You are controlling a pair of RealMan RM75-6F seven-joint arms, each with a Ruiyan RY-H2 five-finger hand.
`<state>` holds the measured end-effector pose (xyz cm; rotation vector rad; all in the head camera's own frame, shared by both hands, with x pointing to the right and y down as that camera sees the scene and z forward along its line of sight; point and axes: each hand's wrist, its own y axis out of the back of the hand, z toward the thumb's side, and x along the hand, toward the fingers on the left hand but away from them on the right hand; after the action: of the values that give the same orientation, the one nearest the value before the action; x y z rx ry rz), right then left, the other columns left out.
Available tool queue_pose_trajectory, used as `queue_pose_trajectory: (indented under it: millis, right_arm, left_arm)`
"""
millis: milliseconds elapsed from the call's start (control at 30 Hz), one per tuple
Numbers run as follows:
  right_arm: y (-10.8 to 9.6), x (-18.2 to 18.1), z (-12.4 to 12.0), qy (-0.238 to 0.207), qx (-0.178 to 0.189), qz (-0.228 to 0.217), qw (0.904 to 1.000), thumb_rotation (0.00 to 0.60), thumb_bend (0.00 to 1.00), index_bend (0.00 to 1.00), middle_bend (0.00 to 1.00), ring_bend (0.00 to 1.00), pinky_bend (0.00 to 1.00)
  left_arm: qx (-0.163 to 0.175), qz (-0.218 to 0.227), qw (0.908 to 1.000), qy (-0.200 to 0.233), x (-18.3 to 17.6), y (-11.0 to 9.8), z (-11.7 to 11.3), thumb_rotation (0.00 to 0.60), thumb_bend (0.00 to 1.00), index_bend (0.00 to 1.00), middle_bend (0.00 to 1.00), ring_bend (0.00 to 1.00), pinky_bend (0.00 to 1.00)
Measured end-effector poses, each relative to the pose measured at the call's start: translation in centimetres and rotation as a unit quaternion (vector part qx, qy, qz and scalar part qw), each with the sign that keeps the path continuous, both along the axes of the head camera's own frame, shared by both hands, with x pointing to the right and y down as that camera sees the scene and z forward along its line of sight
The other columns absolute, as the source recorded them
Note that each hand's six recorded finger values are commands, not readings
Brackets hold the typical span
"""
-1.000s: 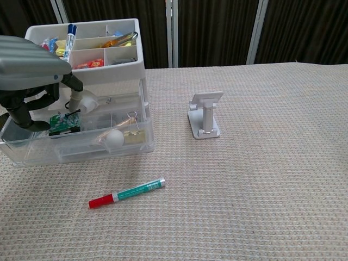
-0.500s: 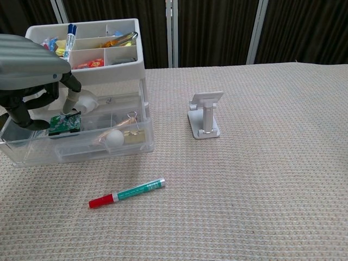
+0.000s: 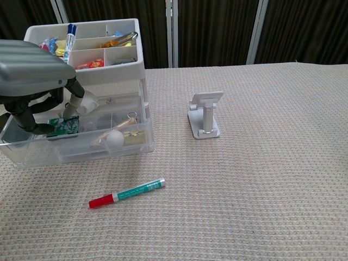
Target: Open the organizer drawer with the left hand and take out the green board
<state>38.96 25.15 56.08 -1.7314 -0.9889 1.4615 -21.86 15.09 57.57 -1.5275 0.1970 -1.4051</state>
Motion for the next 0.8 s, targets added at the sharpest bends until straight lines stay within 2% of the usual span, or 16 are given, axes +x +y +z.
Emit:
queue_pose_trajectory:
  millis: [267, 800]
  right_arm:
    - [0.0, 0.0, 0.0, -0.002, 0.002, 0.001, 1.0, 0.6, 0.02, 0.12, 0.0, 0.0, 0.0]
    - [0.1, 0.0, 0.0, -0.002, 0.001, 0.001, 1.0, 0.6, 0.01, 0.12, 0.0, 0.0, 0.0]
  left_arm:
    - [0.0, 0.005, 1.0, 0.007, 0.4, 0.3, 0.4, 0.6, 0.42, 0.56, 0.79, 0.78, 0.64]
    - [0.003, 0.004, 0.9995, 0.031, 0.4, 0.3, -0.9, 0.6, 0.42, 0.56, 0.79, 0.78, 0.64]
